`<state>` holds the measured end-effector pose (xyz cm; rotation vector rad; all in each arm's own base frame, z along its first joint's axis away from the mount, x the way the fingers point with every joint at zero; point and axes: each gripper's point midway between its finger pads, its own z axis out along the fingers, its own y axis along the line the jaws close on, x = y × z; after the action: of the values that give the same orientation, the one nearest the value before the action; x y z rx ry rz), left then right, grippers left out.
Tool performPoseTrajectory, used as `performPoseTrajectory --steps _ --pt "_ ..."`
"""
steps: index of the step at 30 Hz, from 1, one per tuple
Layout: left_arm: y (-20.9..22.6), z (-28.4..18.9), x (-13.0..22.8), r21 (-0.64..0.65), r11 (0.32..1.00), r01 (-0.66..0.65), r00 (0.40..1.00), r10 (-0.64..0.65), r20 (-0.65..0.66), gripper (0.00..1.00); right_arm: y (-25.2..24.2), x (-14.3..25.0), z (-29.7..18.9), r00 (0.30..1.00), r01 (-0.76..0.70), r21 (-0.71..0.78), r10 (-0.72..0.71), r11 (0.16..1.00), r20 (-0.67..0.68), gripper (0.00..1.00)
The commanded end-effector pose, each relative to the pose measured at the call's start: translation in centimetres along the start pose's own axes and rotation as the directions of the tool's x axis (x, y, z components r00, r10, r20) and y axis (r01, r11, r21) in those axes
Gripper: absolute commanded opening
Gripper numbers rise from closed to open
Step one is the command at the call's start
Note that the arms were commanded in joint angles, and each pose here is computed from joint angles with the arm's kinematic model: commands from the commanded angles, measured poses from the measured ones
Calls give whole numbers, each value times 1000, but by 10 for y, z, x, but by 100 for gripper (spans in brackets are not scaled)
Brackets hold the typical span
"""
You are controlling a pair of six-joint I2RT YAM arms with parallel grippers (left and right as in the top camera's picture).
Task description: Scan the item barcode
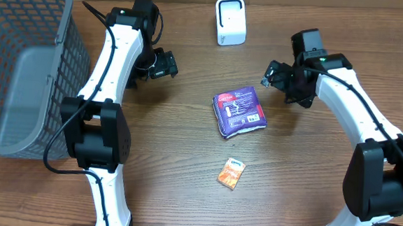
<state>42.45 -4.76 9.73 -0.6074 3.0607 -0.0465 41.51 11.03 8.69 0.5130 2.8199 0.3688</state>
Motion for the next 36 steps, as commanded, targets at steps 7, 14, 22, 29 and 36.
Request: performPoseTrajectory --steps 7,14,22,29,36 --pt "1 4 1 -11 1000 12 1000 -12 -6 100 45 34 8 936 340 -221 -351 914 -10 74" --pt "1 4 1 -11 1000 12 1000 -12 -6 100 33 49 37 939 336 -220 -345 916 -1 74" --pt "1 4 1 -11 1000 12 1000 -12 -6 100 59 95 24 929 217 -470 -329 856 -170 68" --pt "1 4 1 -11 1000 12 1000 -12 -6 100 66 82 -5 943 180 -489 -292 854 -162 82" --pt "-1 4 -3 -2 1000 21 1000 -21 10 100 2 21 -40 988 65 -213 -93 975 -124 100"
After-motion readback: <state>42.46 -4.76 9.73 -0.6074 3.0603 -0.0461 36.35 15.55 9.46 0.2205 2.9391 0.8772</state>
